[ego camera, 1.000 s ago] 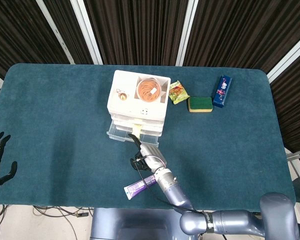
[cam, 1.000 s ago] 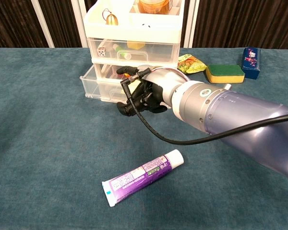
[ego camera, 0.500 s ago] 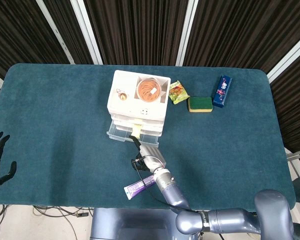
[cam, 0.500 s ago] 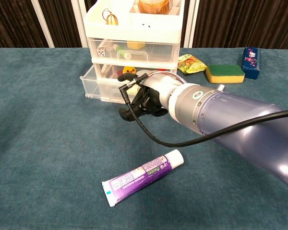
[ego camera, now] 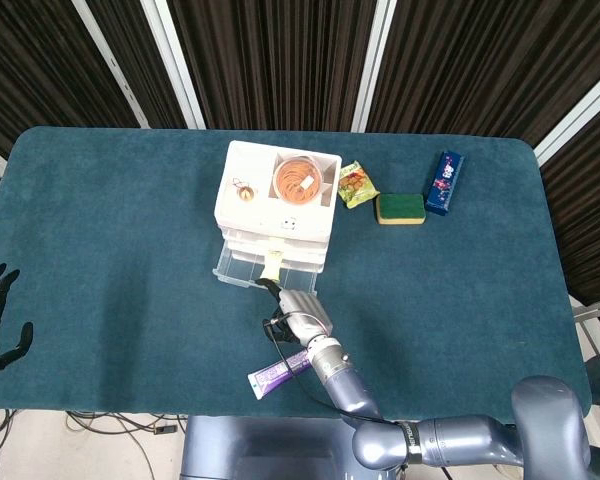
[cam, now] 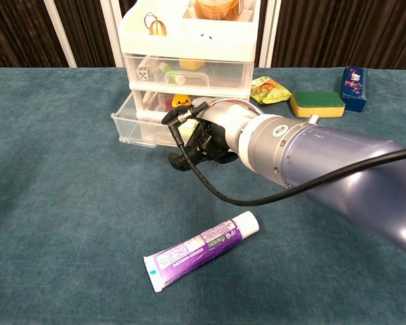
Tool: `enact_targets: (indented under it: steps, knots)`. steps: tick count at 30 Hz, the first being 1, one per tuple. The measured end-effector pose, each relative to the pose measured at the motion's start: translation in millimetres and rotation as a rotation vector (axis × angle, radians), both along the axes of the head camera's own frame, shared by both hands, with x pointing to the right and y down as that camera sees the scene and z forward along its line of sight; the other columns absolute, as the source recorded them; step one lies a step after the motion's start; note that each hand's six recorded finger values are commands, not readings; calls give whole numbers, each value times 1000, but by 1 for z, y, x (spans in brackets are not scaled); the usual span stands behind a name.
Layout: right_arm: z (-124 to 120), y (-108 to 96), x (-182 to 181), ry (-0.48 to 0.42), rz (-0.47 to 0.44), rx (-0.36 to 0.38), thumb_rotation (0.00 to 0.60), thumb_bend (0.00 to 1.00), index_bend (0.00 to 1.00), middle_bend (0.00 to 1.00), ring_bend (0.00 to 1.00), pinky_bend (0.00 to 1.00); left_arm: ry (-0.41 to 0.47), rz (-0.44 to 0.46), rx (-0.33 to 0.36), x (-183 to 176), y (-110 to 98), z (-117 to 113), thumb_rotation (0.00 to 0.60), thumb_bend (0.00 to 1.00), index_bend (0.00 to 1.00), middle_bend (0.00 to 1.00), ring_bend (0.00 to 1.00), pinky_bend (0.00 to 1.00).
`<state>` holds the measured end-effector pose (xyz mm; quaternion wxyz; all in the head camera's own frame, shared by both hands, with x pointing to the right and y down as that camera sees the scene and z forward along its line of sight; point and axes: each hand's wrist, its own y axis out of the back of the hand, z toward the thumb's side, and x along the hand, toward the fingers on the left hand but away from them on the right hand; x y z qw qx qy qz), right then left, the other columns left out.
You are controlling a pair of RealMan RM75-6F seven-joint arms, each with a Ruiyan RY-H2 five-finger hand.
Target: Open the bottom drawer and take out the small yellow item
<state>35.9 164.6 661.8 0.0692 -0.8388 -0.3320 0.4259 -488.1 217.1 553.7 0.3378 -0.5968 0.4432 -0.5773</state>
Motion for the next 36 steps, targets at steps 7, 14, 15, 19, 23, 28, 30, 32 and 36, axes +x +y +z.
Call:
enact_targets:
  steps: [7, 14, 15, 19, 23, 28, 30, 32, 36]
  knots:
    - [-1, 3, 0, 11, -21, -4, 600, 547, 176, 929, 1000, 1000, -1, -3, 0, -1, 0, 0, 600, 438, 54, 1, 0, 0]
    - [-3, 7, 0, 11, -41, -18, 600, 548, 185, 931, 1000, 1000, -1, -3, 0, -1, 0, 0, 600, 438, 54, 1, 0, 0]
    - [-3, 7, 0, 11, -45, -19, 600, 548, 186, 931, 1000, 1000, -1, -3, 1, -1, 0, 0, 600, 438, 54, 1, 0, 0]
    - [-3, 9, 1, 16, -54, -26, 600, 548, 186, 931, 1000, 1000, -1, -3, 1, -1, 0, 0, 600, 438, 54, 1, 0, 0]
    - [-3, 9, 2, 17, -59, -29, 600, 548, 186, 931, 1000, 1000, -2, -3, 1, -1, 0, 0, 600, 438, 54, 1, 0, 0]
    - [-5, 9, 3, 14, -64, -38, 600, 548, 186, 931, 1000, 1000, -3, -2, 0, -1, 0, 0, 600, 438, 54, 1, 0, 0]
    - [-5, 9, 3, 14, -64, -37, 600, 548, 186, 931, 1000, 1000, -3, -1, 0, 0, 0, 0, 600, 438, 54, 1, 0, 0]
    - [-5, 9, 3, 16, -67, -37, 600, 547, 187, 931, 1000, 1000, -3, -2, 0, -1, 0, 0, 600, 438, 55, 1, 0, 0]
    - [-5, 10, 5, 24, -78, -43, 600, 548, 188, 931, 1000, 1000, -3, -4, 1, -1, 0, 0, 600, 438, 55, 1, 0, 0]
